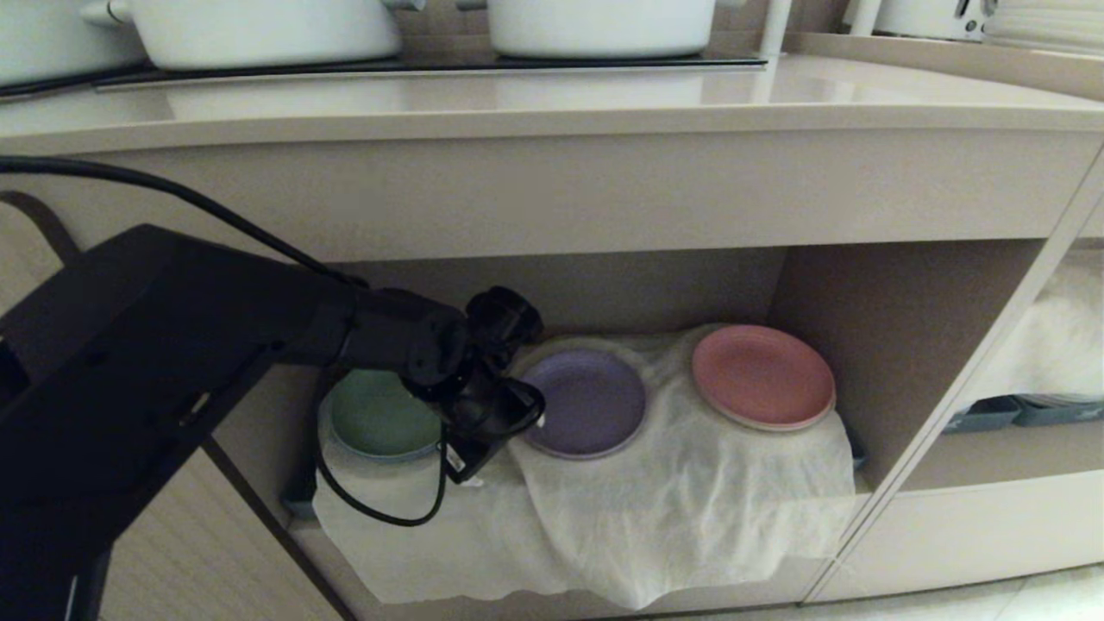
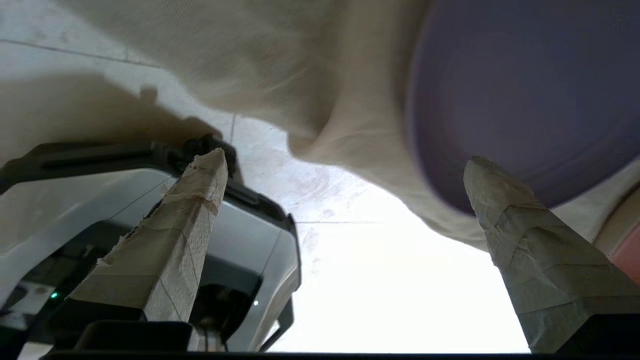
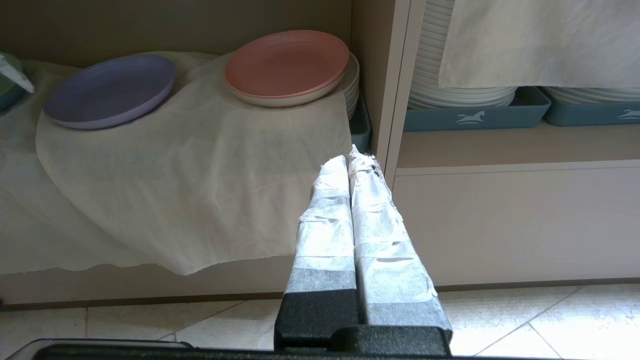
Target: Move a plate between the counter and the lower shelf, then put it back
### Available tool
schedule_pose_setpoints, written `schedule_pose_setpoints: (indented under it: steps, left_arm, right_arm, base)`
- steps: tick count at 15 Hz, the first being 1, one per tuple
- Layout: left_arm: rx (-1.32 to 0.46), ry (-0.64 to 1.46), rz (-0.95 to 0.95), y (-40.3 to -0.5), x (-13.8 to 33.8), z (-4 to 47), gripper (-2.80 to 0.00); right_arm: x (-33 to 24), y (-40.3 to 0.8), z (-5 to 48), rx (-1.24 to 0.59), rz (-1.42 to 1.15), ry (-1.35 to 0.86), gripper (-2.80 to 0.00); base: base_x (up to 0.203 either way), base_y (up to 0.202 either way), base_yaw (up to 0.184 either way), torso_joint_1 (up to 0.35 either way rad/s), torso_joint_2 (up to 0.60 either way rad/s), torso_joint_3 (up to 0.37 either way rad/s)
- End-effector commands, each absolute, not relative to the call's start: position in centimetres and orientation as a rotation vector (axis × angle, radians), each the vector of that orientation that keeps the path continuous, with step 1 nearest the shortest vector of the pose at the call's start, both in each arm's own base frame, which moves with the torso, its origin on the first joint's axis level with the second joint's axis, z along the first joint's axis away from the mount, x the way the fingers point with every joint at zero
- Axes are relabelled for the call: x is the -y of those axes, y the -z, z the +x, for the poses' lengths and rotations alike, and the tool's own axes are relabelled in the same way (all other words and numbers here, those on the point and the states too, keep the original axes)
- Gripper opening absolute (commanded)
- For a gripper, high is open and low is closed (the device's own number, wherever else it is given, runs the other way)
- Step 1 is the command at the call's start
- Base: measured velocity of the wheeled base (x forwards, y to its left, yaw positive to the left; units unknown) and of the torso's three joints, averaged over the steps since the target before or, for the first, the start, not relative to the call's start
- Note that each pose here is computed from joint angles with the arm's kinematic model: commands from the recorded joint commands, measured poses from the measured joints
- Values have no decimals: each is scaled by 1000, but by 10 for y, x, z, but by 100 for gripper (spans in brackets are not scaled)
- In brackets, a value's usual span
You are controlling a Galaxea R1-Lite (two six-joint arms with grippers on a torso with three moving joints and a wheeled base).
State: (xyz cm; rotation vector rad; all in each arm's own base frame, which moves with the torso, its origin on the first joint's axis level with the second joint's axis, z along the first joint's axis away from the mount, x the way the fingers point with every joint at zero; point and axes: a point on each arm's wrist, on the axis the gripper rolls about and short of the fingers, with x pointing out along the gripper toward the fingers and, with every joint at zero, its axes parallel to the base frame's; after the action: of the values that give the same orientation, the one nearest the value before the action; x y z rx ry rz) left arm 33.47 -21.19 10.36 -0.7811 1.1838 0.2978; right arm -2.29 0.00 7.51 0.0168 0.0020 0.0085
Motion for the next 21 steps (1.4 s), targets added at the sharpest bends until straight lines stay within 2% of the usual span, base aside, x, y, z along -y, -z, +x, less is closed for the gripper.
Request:
schedule_pose_setpoints:
  steps: [1,10,21]
  left_arm:
    - [-1193,-311,-777,-105,207,327,0]
    - [-1237,-314,-720,-110,197,290,0]
    - [-1257,-335,-691,-123,163,237,0]
  right_arm:
    - [0,-75,-23,-3,17,-9,-280]
    - [0,-75,-23,-3,17,-9,-280]
    - [0,-75,-23,-3,17,-9,-280]
  base:
    - [0,0,0,0,0,0]
    - [0,0,0,0,0,0]
    - [0,0,0,0,0,0]
